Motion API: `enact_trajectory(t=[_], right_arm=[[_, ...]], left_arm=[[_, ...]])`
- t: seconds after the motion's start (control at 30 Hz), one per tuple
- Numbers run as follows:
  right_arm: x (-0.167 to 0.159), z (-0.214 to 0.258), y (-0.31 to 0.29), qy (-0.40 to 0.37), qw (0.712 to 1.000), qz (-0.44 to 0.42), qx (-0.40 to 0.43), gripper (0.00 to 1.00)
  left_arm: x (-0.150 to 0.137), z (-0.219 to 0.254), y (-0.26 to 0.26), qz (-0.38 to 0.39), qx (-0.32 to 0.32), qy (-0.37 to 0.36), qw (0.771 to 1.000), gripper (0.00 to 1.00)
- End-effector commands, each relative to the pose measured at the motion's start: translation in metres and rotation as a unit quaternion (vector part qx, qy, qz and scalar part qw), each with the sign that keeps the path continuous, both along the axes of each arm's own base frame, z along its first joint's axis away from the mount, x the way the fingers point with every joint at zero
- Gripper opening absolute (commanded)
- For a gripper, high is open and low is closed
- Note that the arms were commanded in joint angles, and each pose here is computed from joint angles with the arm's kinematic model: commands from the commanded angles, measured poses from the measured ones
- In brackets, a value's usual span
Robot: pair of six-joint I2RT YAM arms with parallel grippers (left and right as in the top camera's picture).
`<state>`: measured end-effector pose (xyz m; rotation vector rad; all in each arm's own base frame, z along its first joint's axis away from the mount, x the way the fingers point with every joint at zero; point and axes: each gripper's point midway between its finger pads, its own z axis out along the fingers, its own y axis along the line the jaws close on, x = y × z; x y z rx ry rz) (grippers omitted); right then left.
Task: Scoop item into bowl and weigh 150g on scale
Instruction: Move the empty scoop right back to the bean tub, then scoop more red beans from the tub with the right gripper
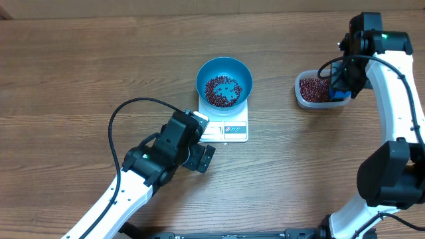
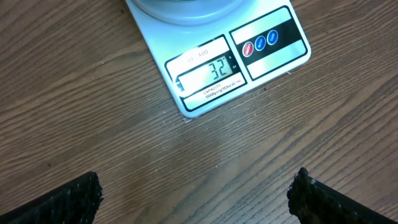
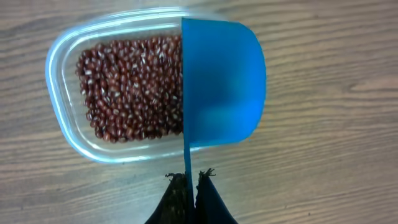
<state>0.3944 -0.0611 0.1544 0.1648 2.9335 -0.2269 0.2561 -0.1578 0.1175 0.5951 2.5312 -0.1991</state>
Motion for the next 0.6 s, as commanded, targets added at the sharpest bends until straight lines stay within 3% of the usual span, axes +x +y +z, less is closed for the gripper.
enact_trajectory(t=[0.0, 0.3, 0.57], right_arm=[[0.0, -0.001, -0.005, -0.005, 1.0, -0.006, -0.017, 0.04], [-0.001, -0.017, -0.008, 0.002, 0.999, -0.004, -0.035, 0.04], [-0.003, -0.021, 0.03, 0.016, 0.999, 0.05, -0.011, 0.04]], left_arm=[[0.005, 0.008, -0.003, -0.004, -0.006, -0.009, 1.0, 1.0], [0.005, 0.008, -0.003, -0.004, -0.006, -0.009, 1.0, 0.99], [0.005, 0.008, -0.003, -0.004, -0.006, -0.009, 1.0, 1.0]])
